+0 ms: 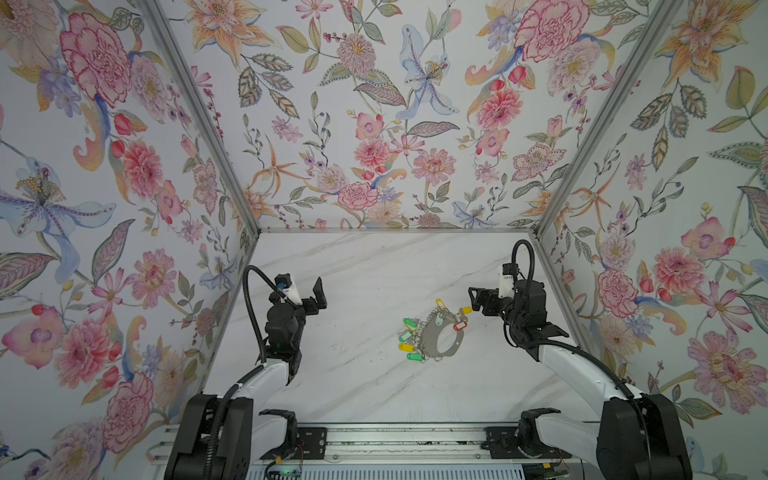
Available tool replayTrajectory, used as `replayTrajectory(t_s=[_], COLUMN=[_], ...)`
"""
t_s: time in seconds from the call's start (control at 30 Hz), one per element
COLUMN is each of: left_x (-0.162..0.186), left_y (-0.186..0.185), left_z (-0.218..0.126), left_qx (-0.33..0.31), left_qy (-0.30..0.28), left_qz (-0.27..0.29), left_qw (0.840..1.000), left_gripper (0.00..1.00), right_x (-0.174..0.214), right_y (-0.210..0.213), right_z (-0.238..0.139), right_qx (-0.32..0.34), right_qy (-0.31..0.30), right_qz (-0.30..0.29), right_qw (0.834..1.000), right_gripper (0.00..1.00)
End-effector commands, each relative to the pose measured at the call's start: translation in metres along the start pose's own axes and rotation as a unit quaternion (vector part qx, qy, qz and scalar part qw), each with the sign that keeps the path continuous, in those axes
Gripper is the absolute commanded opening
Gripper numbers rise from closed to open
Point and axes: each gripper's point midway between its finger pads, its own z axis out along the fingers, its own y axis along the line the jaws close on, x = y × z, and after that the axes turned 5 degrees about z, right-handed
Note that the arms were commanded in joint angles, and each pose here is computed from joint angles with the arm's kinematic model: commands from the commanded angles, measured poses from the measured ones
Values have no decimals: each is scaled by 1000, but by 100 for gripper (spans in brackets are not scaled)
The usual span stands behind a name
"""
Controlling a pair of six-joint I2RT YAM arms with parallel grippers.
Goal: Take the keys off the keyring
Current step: 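Move the right gripper down onto the metal key holder's rim while the left gripper rises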
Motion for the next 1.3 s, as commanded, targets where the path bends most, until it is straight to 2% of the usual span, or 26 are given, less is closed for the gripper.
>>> replayTrajectory(t_s=[0.0, 0.07, 0.13, 0.2, 0.3, 0.4, 0.53, 0.97, 1.23, 1.27], left_x=[25, 34, 42, 51, 54, 52, 53, 65, 69, 69], left_y=[-42, -60, -78, -88, -91, -94, -97, -101, -106, -107], left_z=[-5, -11, -19, -28, -33, -33, -34, -30, -27, -27], left_qx=[96, 125, 150, 161, 167, 173, 184, 191, 203, 204], left_qy=[52, 66, 75, 78, 74, 74, 77, 98, 104, 105], left_qz=[-77, -83, -65, -42, -42, -42, -50, -57, -63, -63], left_qw=[991, 986, 984, 983, 982, 981, 979, 975, 972, 971], left_gripper=[99, 99, 99, 99, 99, 99, 99, 99, 99, 99], right_x=[56, 76, 95, 110, 134, 157, 177, 187, 200, 200], right_y=[36, 53, 69, 79, 95, 110, 111, 119, 137, 141], right_z=[1, 1, -2, -7, -20, -28, -28, -2, -2, -2], right_qx=[-20, -21, -31, -22, -18, -42, -38, -77, -144, -154], right_qy=[122, 152, 182, 205, 234, 257, 288, 330, 372, 374], right_qz=[20, 12, 4, -13, -52, -71, -92, -125, -133, -135], right_qw=[992, 988, 983, 978, 971, 963, 952, 932, 907, 905], right_gripper=[89, 83, 72, 66, 64, 60, 57, 49, 47, 44])
